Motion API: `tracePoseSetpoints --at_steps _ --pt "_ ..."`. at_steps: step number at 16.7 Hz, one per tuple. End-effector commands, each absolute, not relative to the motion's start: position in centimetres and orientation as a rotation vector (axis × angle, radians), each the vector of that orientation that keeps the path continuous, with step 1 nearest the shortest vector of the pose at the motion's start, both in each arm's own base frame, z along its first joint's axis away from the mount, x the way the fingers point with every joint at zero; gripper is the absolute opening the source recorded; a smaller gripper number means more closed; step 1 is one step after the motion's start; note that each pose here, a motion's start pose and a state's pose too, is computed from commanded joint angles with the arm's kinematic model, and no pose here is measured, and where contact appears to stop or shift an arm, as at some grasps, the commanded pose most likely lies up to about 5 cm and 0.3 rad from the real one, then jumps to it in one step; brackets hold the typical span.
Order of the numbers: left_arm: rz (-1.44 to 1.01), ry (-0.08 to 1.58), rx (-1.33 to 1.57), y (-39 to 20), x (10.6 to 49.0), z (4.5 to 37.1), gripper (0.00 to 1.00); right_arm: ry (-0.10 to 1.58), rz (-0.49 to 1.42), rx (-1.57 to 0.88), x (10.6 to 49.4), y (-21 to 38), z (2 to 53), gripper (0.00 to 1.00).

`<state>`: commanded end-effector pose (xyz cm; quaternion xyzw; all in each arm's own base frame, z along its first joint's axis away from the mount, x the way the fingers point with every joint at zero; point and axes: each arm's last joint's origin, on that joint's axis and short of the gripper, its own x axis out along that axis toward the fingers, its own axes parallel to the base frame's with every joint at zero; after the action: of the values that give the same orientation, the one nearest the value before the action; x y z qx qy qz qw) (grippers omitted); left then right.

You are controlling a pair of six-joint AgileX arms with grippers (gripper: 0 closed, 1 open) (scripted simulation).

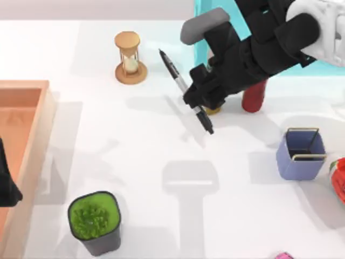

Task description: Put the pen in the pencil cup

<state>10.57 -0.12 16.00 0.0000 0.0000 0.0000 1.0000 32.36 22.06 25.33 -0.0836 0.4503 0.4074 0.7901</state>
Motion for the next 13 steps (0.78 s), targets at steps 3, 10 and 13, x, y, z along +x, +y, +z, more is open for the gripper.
tracePoseSetpoints --at_steps 3,10,13 --pt "0.000 0.000 0.000 -0.1 10.6 16.0 1.00 0.820 0.893 -0.062 33.6 19.2 25.7 0.00" --pt "0.000 0.000 0.000 -0.1 10.6 16.0 1.00 0.495 0.951 0.076 34.8 13.3 25.1 0.00" --pt "0.000 0.000 0.000 -0.1 10.6 16.0 1.00 0.404 0.950 0.115 34.9 10.6 23.9 0.00"
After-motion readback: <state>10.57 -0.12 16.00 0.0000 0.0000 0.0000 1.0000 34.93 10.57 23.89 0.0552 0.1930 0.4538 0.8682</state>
